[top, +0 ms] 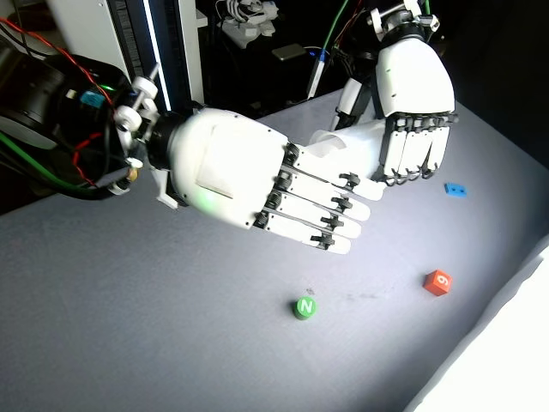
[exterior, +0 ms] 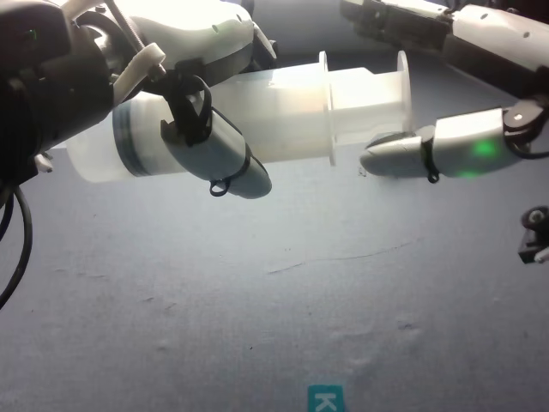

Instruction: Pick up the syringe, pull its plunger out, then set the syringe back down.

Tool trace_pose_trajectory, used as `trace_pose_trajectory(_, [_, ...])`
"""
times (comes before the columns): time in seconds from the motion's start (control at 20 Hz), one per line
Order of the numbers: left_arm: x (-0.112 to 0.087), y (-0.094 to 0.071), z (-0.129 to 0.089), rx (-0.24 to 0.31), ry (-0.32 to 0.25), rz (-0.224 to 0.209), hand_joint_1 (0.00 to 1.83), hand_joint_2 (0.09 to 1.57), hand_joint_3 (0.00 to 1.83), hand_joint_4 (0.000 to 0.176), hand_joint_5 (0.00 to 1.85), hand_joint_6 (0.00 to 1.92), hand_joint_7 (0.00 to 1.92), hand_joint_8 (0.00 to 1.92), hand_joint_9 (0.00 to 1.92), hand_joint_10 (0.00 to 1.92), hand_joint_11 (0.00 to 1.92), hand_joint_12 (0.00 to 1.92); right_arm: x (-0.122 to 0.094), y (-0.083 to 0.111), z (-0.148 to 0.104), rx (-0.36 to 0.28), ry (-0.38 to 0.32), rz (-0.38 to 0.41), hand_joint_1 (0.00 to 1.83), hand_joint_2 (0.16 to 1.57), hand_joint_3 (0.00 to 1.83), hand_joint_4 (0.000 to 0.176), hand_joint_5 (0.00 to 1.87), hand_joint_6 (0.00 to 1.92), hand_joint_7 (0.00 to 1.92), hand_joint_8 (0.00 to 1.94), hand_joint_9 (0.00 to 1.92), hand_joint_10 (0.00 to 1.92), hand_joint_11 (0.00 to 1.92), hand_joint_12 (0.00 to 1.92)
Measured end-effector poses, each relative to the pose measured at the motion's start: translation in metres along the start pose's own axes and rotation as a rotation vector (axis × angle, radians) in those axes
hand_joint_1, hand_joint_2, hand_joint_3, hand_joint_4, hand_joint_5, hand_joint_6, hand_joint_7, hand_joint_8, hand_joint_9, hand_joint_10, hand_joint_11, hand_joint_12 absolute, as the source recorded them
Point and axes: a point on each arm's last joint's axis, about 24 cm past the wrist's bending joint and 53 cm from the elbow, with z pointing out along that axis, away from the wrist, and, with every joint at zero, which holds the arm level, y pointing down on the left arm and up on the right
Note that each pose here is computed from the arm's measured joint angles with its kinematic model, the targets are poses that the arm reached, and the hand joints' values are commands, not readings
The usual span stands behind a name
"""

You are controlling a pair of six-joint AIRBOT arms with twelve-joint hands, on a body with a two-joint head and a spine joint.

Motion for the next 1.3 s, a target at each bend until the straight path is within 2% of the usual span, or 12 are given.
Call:
trace_pose_trajectory(0.3, [-0.005, 0.001, 0.000, -0.009, -0.013, -0.005, 1.25, 1.15, 0.00, 0.000, 0.96, 0.82, 0.91, 1.34, 0.79, 1.12, 0.54, 1.35, -0.003, 0.007, 0.006, -0.023, -0.012, 0.019, 0.97, 1.03, 0.01, 0.000, 0.24, 0.07, 0.35, 0.06, 0.33, 0.13, 0.00, 0.85])
trace_pose_trajectory(0.35, [-0.005, 0.001, 0.000, -0.009, -0.013, -0.007, 1.24, 1.16, 0.00, 0.000, 0.92, 0.90, 0.91, 1.33, 0.79, 1.12, 0.52, 1.36, -0.004, 0.010, 0.006, -0.029, -0.014, 0.018, 0.98, 1.03, 0.00, 0.000, 0.33, 0.21, 0.46, 0.17, 0.37, 0.37, 0.00, 1.10])
trace_pose_trajectory(0.4, [-0.005, 0.001, 0.000, -0.010, -0.014, -0.006, 1.24, 1.16, 0.00, 0.000, 0.94, 0.87, 0.89, 1.36, 0.77, 1.13, 0.51, 1.37, -0.004, 0.012, 0.007, -0.035, -0.016, 0.018, 0.99, 1.03, 0.00, 0.000, 0.28, 0.41, 0.43, 0.30, 0.31, 0.56, 0.00, 1.16])
trace_pose_trajectory(0.45, [-0.005, 0.001, 0.000, -0.011, -0.014, -0.005, 1.24, 1.16, 0.00, 0.000, 0.94, 0.87, 0.89, 1.36, 0.77, 1.13, 0.51, 1.37, -0.004, 0.012, 0.007, -0.036, -0.016, 0.018, 0.99, 1.03, 0.00, 0.000, 0.28, 0.41, 0.43, 0.30, 0.31, 0.56, 0.00, 1.16])
trace_pose_trajectory(0.6, [-0.005, 0.001, 0.000, -0.010, -0.013, -0.007, 1.24, 1.15, 0.00, 0.000, 0.94, 0.86, 0.91, 1.32, 0.79, 1.12, 0.51, 1.36, -0.003, 0.012, 0.008, -0.038, -0.016, 0.020, 1.04, 1.05, 0.00, 0.000, 0.20, 1.00, 0.36, 0.85, 0.31, 0.92, 0.04, 1.35])
trace_pose_trajectory(0.65, [-0.005, 0.001, 0.000, -0.011, -0.014, -0.007, 1.24, 1.15, 0.00, 0.000, 0.95, 0.85, 0.92, 1.31, 0.80, 1.10, 0.51, 1.36, -0.004, 0.013, 0.008, -0.041, -0.018, 0.019, 1.00, 1.07, 0.00, 0.000, 0.26, 1.04, 0.38, 0.96, 0.33, 0.99, 0.08, 1.38])
trace_pose_trajectory(0.75, [-0.005, 0.001, 0.000, -0.010, -0.013, -0.007, 1.24, 1.15, 0.00, 0.000, 0.94, 0.87, 0.90, 1.34, 0.78, 1.15, 0.51, 1.40, -0.004, 0.013, 0.008, -0.041, -0.018, 0.019, 0.96, 1.11, 0.00, 0.000, 0.51, 0.84, 0.55, 0.90, 0.44, 1.02, 0.16, 1.42])
trace_pose_trajectory(0.8, [-0.005, 0.001, 0.000, -0.011, -0.013, -0.008, 1.23, 1.16, 0.00, 0.000, 0.92, 0.91, 0.90, 1.33, 0.78, 1.13, 0.50, 1.40, -0.004, 0.013, 0.008, -0.041, -0.018, 0.018, 1.04, 1.18, 0.00, 0.000, 0.75, 1.15, 0.66, 0.87, 0.54, 1.01, 0.28, 1.40])
trace_pose_trajectory(0.85, [-0.005, 0.001, 0.000, -0.011, -0.013, -0.008, 1.24, 1.15, 0.00, 0.000, 0.93, 0.89, 0.91, 1.32, 0.78, 1.12, 0.51, 1.39, -0.004, 0.013, 0.008, -0.041, -0.019, 0.016, 1.04, 1.21, 0.00, 0.000, 0.77, 1.27, 0.68, 0.90, 0.56, 1.02, 0.31, 1.41])
trace_pose_trajectory(0.9, [-0.005, 0.001, 0.000, -0.011, -0.012, -0.010, 1.24, 1.15, 0.00, 0.000, 0.94, 0.88, 0.89, 1.35, 0.77, 1.13, 0.50, 1.40, -0.005, 0.014, 0.008, -0.045, -0.022, 0.014, 1.13, 1.22, 0.00, 0.000, 0.76, 1.27, 0.79, 1.24, 0.63, 1.05, 0.35, 1.49])
trace_pose_trajectory(0.95, [-0.004, 0.002, 0.000, -0.012, -0.009, -0.016, 1.24, 1.16, 0.00, 0.000, 0.94, 0.88, 0.89, 1.35, 0.77, 1.13, 0.50, 1.40, -0.005, 0.014, 0.008, -0.047, -0.023, 0.013, 1.15, 1.23, 0.00, 0.013, 0.76, 1.28, 0.80, 1.32, 0.65, 1.06, 0.36, 1.51])
trace_pose_trajectory(1.3, [-0.003, 0.000, 0.000, -0.008, -0.005, -0.024, 1.24, 1.15, 0.00, 0.000, 0.94, 0.86, 0.90, 1.34, 0.78, 1.11, 0.51, 1.36, -0.008, 0.015, 0.006, -0.050, -0.028, -0.002, 1.17, 1.20, 0.00, 0.014, 0.81, 1.19, 0.84, 1.30, 0.69, 1.04, 0.39, 1.50])
